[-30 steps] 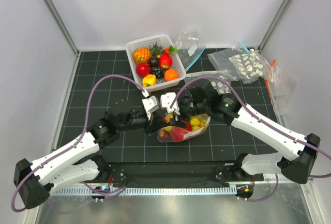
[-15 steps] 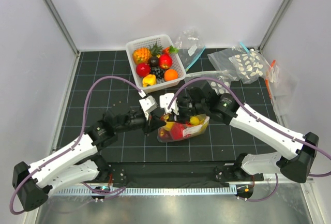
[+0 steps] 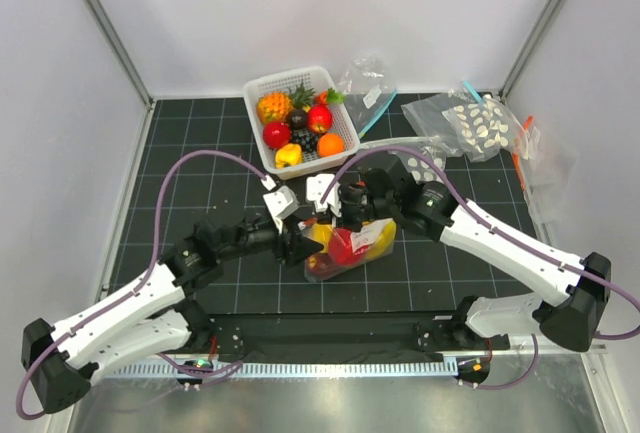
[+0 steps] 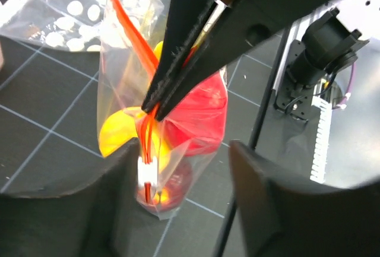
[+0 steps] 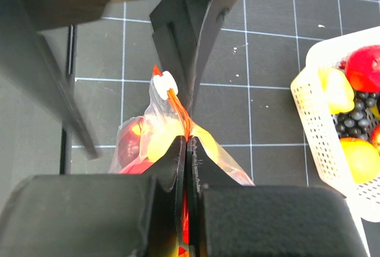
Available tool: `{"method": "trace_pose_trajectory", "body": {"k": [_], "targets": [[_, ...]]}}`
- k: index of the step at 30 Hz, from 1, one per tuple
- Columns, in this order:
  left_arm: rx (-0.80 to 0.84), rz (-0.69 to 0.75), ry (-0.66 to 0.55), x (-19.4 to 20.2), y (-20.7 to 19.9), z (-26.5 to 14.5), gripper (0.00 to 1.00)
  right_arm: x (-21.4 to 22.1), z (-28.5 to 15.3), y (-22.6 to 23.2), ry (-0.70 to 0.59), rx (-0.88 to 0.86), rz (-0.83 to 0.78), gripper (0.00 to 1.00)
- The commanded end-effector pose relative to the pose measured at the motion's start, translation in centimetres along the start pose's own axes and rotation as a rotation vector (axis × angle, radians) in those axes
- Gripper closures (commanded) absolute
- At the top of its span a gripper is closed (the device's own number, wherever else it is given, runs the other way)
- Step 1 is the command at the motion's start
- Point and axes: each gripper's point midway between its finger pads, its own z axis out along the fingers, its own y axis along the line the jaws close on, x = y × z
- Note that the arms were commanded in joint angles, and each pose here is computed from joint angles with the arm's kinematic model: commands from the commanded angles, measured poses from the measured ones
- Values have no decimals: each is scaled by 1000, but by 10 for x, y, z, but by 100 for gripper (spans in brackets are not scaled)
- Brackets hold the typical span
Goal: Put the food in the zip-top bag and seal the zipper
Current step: Zip the zipper food storage bag at the center of the board.
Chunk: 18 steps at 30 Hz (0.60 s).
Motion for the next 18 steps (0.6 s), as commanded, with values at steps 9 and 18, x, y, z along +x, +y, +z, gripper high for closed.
{"method": "trace_pose_trajectory", "body": {"k": [9, 18], "targets": [[-123, 6, -237, -18, 16, -22, 21, -12, -16, -11, -131, 175, 85, 99], [-72, 19, -207, -13, 14, -2, 35, -6, -29, -6, -188, 236, 115, 99]]}}
